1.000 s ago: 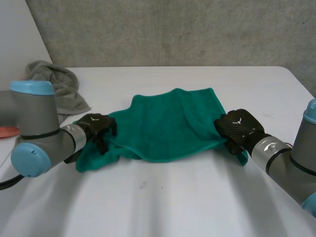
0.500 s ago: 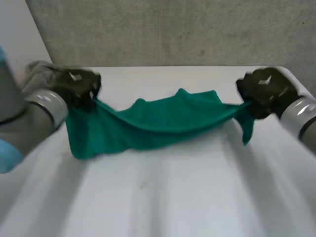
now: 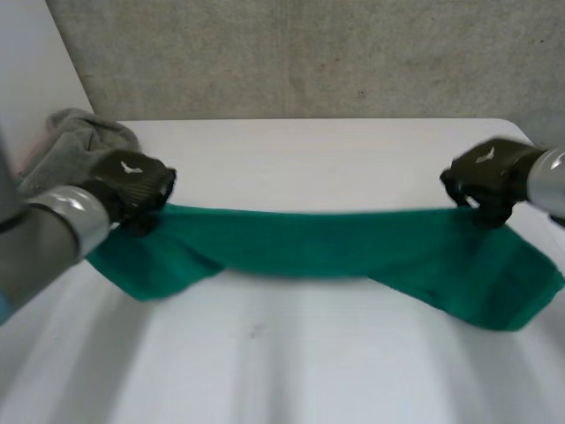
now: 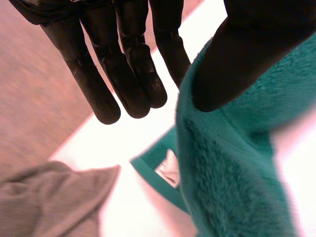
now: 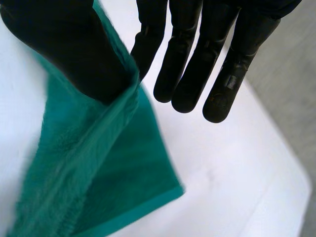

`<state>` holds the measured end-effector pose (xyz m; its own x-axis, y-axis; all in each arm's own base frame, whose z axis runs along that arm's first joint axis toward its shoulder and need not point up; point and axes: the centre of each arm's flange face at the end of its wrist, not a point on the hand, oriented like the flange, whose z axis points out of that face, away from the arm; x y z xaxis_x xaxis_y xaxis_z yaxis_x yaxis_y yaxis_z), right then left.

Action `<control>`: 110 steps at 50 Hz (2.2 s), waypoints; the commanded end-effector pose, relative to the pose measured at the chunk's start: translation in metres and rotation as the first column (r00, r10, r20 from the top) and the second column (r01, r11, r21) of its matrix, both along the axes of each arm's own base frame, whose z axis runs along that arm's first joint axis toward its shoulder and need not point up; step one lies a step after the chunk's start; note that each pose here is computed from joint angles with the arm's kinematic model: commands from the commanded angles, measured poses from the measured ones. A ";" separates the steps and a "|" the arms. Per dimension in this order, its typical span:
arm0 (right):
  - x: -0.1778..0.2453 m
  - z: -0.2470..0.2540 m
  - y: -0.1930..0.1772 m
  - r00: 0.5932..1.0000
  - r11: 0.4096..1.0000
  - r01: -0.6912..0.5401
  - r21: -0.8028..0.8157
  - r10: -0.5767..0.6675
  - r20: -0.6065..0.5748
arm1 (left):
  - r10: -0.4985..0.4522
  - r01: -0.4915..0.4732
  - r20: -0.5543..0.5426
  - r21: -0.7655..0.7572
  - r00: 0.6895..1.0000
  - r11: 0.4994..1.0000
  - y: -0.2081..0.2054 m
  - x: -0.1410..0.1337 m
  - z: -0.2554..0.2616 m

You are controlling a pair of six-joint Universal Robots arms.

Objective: Fold the laundry.

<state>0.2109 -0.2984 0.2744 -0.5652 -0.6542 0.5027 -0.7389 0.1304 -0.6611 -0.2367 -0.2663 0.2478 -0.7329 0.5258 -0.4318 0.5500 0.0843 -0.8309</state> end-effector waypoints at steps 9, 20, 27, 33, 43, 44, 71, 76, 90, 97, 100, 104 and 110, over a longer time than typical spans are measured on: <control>0.034 0.042 -0.101 0.948 0.838 0.233 -0.493 -0.083 0.307 | -0.041 -0.089 -0.208 -0.580 0.977 0.810 -0.123 -0.056 0.046; 0.039 0.140 -0.083 0.873 0.618 0.322 -0.717 0.098 0.477 | -0.167 -0.209 -0.334 -0.835 0.928 0.509 -0.107 -0.059 0.143; 0.049 0.095 -0.078 0.891 0.725 0.271 -0.633 0.059 0.450 | -0.054 -0.190 -0.303 -0.717 0.951 0.671 -0.101 -0.047 0.092; 0.047 0.021 -0.070 0.923 0.850 0.213 -0.481 -0.013 0.385 | 0.028 -0.145 -0.218 -0.546 0.976 0.825 -0.080 -0.035 0.013; 0.045 -0.101 -0.025 0.982 0.982 0.022 -0.188 0.014 0.188 | 0.022 -0.036 -0.061 -0.249 0.998 0.968 -0.013 -0.025 -0.092; 0.041 -0.110 -0.019 0.988 0.986 0.014 -0.163 0.011 0.153 | 0.002 -0.010 -0.038 -0.214 0.999 0.977 -0.001 -0.028 -0.099; -0.035 -0.079 0.004 0.994 0.995 0.089 -0.036 -0.091 -0.063 | -0.081 0.068 0.265 0.056 0.961 0.996 0.052 -0.007 -0.073; 0.006 -0.080 -0.020 0.999 0.986 0.044 -0.160 -0.045 -0.002 | -0.032 0.052 0.220 -0.084 0.975 0.995 -0.001 -0.031 -0.083; 0.040 -0.116 -0.120 0.990 0.911 0.137 -0.390 -0.143 0.014 | 0.074 0.042 0.290 -0.375 0.954 0.926 -0.096 -0.067 -0.114; 0.052 -0.128 -0.136 0.988 0.886 0.148 -0.439 -0.156 0.017 | 0.087 0.045 0.302 -0.405 0.949 0.913 -0.101 -0.071 -0.120; 0.057 -0.119 -0.132 0.985 0.875 0.171 -0.453 -0.168 0.048 | 0.105 0.025 0.285 -0.420 0.953 0.907 -0.099 -0.072 -0.116; 0.051 -0.092 -0.125 0.971 0.863 0.238 -0.446 -0.198 0.135 | 0.087 0.040 0.282 -0.415 0.955 0.909 -0.085 -0.077 -0.117; 0.041 -0.068 -0.085 0.956 0.915 0.239 -0.324 -0.162 0.246 | 0.081 0.021 0.245 -0.389 0.966 0.921 -0.066 -0.070 -0.113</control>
